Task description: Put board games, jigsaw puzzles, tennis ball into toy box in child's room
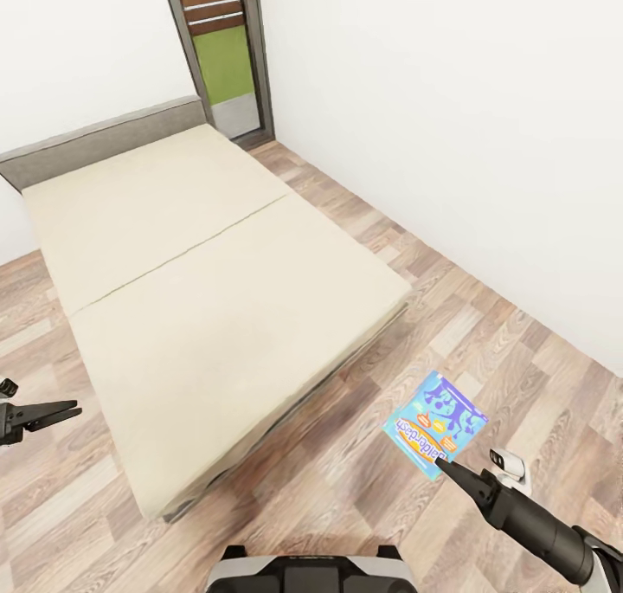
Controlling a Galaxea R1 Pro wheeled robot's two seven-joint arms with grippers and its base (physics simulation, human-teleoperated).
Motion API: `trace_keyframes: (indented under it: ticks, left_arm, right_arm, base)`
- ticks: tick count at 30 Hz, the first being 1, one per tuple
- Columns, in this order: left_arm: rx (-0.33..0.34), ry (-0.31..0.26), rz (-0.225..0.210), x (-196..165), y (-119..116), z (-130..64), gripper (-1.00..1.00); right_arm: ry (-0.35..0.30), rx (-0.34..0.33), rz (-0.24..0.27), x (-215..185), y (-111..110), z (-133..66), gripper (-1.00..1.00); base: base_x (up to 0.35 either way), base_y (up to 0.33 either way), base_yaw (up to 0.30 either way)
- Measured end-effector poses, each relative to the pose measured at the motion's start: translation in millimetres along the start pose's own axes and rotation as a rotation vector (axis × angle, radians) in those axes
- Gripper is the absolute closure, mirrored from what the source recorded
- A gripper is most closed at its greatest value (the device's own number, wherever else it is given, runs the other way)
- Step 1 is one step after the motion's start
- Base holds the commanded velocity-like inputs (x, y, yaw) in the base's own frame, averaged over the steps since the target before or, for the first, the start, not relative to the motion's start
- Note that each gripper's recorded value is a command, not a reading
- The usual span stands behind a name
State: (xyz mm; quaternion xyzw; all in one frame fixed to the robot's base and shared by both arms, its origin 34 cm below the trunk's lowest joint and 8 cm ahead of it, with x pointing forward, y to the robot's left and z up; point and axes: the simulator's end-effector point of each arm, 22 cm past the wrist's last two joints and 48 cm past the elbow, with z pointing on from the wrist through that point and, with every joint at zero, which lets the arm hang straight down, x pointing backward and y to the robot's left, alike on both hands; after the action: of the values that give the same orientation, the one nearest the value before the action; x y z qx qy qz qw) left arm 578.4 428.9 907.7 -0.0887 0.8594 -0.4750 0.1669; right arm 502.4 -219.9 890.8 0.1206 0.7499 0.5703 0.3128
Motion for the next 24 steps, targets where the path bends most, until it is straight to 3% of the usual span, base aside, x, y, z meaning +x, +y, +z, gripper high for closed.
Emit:
trace_keyframes:
  ticks: [24]
  left_arm:
    - [0.013, -0.018, 0.03, -6, -15, -7.0, -1.0]
  right_arm:
    - [-0.012, -0.02, -0.03, -8, 13, 0.2, 1.0]
  base:
    - [0.0, 0.0, -0.157]
